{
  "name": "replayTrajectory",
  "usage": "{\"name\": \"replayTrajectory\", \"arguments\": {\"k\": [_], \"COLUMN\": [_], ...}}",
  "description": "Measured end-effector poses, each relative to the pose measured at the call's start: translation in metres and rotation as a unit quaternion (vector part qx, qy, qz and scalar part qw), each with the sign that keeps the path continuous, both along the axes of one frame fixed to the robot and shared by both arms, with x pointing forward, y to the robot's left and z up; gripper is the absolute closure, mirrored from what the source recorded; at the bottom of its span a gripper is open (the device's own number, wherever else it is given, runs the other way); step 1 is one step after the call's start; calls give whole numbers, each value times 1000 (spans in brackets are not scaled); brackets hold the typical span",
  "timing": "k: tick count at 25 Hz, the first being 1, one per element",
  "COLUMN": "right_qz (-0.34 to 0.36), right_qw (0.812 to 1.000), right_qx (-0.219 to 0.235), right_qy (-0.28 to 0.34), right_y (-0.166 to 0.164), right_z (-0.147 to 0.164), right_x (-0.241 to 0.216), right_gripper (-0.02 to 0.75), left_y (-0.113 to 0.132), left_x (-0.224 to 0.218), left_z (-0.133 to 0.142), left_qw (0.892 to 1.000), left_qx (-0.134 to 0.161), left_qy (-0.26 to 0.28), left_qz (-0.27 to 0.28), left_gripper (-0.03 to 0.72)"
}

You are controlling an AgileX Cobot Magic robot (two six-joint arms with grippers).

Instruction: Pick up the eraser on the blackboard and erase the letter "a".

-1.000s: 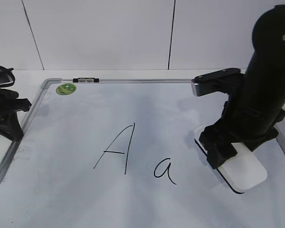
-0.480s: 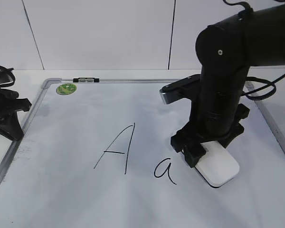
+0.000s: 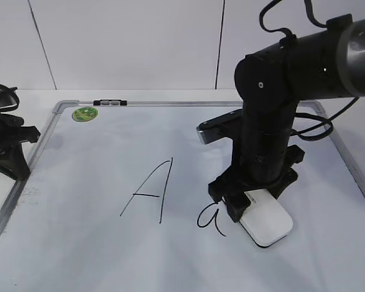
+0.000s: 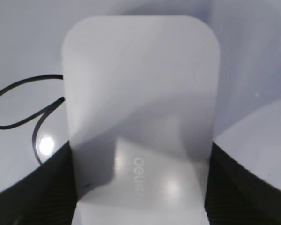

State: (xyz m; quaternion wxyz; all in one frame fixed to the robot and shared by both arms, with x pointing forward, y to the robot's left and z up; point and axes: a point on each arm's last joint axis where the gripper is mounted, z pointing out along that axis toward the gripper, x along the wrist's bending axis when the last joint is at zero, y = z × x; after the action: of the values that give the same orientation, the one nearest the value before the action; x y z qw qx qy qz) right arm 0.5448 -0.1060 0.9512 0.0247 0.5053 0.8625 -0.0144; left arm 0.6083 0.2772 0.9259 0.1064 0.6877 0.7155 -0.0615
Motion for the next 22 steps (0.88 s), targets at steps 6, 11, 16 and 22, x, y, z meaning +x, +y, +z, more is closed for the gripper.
{"name": "replayTrajectory", "arguments": {"k": [6,11,16,22], "right_qz": [5,16,45,80], "right_qw": [1000,1000,999,997], "right_qx": [11,14,14,13], "right_qy": [4,7,8,10], "right_y": [2,10,26,45], "right_z": [0,0,0,0], "right_x": [0,-5,-17,-33], "right_gripper": [207,207,207,207], "left_y": [0,0,0,0], "left_x": [0,0,0,0], "left_z": [0,0,0,0], "left_qw": [1000,1000,1000,1000], "left_qx": [0,0,0,0], "left_qy": [-1,-1,-1,-1], "left_qz": [0,0,0,0], "left_gripper": [658,658,658,658]}}
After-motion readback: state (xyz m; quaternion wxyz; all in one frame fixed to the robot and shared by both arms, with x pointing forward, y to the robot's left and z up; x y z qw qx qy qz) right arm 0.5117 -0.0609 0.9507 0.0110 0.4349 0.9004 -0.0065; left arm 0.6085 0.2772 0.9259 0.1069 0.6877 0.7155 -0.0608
